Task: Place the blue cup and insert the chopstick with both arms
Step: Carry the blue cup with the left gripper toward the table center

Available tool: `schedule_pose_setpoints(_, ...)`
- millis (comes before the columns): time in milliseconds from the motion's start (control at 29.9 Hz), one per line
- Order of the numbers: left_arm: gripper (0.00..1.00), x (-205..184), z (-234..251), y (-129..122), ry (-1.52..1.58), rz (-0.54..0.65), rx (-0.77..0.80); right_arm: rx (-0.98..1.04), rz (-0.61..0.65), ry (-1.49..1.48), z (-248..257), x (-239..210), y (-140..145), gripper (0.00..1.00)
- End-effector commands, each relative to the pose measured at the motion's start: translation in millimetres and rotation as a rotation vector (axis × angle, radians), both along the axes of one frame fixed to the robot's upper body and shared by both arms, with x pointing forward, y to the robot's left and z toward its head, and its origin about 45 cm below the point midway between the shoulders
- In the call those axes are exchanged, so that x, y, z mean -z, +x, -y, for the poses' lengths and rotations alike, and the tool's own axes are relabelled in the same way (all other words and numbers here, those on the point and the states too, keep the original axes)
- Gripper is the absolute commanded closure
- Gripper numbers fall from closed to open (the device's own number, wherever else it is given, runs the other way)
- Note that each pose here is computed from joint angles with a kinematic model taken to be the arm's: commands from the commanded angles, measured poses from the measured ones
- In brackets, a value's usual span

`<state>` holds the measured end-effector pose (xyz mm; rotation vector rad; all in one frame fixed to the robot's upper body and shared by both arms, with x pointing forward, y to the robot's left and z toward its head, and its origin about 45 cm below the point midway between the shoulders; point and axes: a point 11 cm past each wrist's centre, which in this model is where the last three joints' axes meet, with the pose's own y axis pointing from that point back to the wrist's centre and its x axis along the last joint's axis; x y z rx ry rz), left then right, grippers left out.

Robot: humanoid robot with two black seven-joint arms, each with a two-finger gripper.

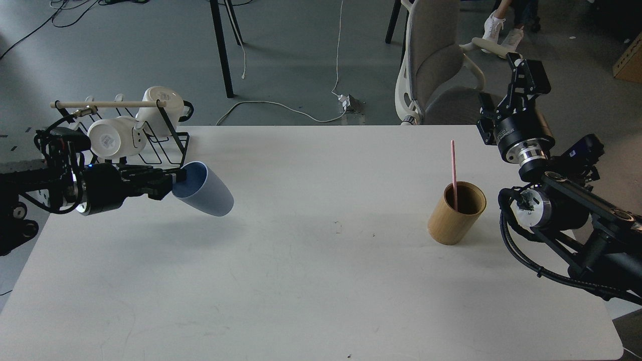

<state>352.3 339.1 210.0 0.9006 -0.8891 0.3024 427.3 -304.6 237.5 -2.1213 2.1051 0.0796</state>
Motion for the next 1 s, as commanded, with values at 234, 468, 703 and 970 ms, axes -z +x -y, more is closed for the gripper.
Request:
schedule_pose_setpoints(234,1.0,65.2,154.8,30.2,0.05,-0.036,0.289,0.126,0.025,0.017,38.9,-8.6,9.7,0.01)
schedule_pose_setpoints(468,1.0,82.8,184.1,35.0,0.139,-0.003,0.362,0.149,0.007,0.005,46.6,-0.7,8.5,0.01)
schedule_pose_setpoints(703,0.94,84.8,179.4,35.8,0.149,-0.005,0.354,0.151,-0.009,0.006,47.5,6.8,4.5,0.01)
schedule_pose_setpoints(970,0.76,80.6,168.0,38.3,0.146,-0.008,0.33,0.147,-0.011,0.011,45.1,8.0,4.3,0.01)
